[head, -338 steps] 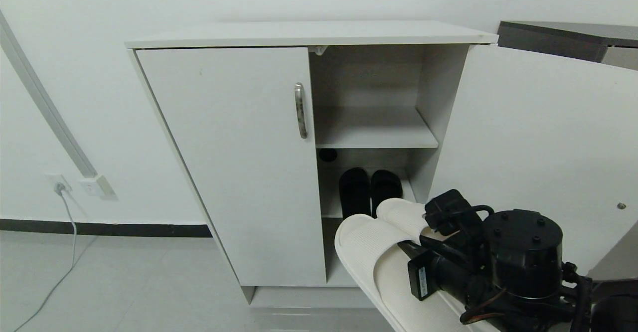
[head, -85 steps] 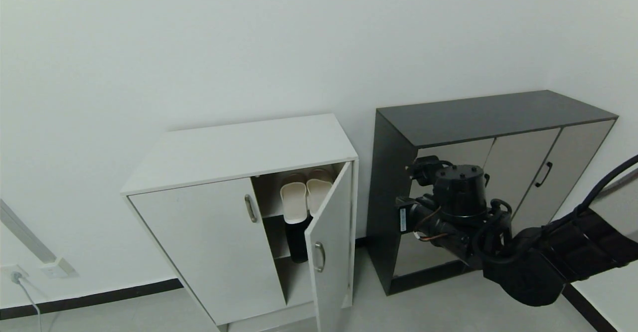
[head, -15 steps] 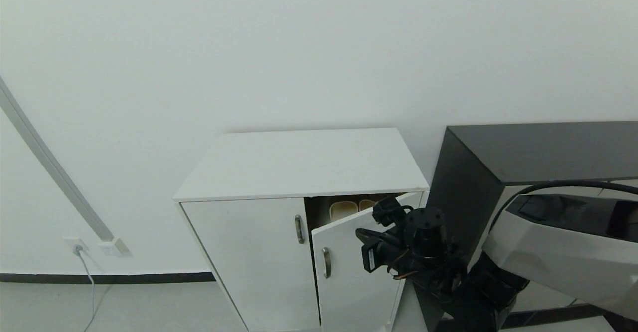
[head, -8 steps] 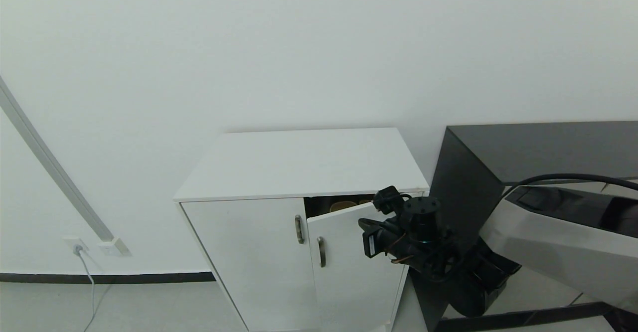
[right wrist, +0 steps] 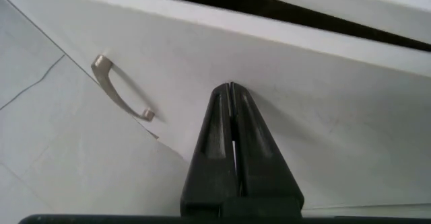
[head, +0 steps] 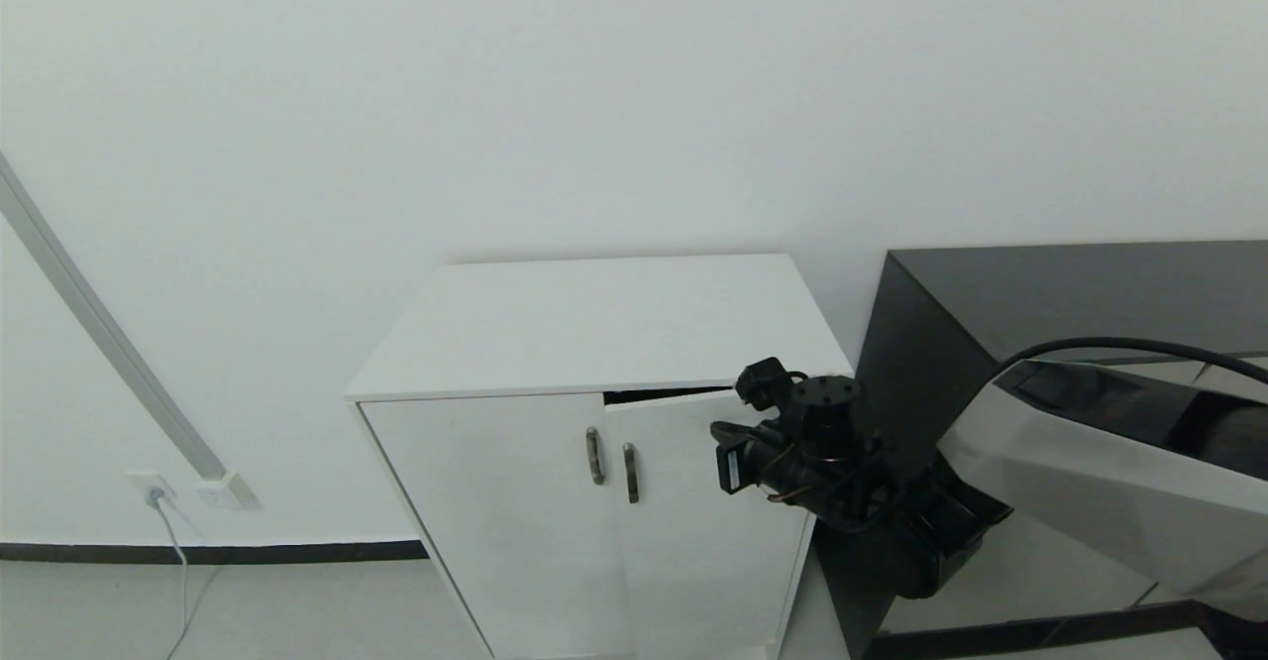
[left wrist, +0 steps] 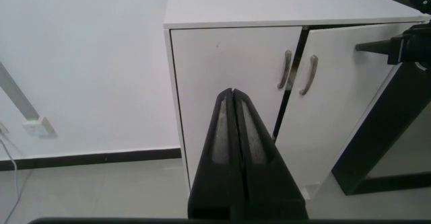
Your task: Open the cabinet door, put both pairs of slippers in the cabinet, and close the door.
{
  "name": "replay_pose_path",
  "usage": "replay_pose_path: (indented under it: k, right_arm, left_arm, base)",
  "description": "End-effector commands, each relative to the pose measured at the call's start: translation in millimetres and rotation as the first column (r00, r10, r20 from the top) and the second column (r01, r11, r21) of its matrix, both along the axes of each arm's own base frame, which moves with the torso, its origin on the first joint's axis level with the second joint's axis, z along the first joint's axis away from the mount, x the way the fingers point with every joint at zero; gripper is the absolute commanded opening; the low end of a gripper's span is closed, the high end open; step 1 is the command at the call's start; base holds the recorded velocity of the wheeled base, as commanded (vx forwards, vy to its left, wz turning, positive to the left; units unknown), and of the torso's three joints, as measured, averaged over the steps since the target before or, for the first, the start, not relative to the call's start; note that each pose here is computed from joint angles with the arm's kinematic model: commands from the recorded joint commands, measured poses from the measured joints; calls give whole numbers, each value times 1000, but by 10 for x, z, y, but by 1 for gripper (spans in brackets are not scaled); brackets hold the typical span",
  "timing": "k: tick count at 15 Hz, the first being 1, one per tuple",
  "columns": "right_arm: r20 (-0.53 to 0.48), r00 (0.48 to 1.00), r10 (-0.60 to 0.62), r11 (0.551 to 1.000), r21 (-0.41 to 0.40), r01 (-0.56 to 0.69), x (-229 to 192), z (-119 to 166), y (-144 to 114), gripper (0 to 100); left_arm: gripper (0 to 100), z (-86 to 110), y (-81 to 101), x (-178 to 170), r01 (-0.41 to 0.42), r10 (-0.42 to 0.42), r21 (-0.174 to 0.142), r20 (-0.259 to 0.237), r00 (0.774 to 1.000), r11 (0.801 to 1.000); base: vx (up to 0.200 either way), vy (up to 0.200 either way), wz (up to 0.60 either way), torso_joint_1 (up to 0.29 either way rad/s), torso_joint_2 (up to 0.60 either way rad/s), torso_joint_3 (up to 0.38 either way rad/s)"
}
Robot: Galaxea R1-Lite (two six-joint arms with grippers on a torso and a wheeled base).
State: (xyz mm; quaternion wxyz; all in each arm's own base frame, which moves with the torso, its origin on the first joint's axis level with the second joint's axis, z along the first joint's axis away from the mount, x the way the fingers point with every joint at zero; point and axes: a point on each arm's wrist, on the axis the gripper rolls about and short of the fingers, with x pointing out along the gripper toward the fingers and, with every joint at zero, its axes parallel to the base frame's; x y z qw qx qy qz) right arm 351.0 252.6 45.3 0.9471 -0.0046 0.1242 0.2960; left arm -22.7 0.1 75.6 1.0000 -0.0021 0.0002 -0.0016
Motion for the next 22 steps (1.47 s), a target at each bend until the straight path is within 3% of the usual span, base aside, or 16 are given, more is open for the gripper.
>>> replay_pose_path:
  k: [1, 22]
  right_arm:
    - [4, 1000, -4, 1000, 3, 4, 33, -1, 0, 0]
    - [9, 1000, -26, 1000, 0, 26, 122, 90, -38, 0]
  left_arm:
    - [0, 0, 0, 0, 0, 0, -2, 0, 1000, 1000]
    - [0, 0, 0, 0, 0, 0, -2, 0, 1000, 1000]
  base:
    - [0, 0, 0, 0, 0, 0]
    - [0, 0, 0, 0, 0, 0]
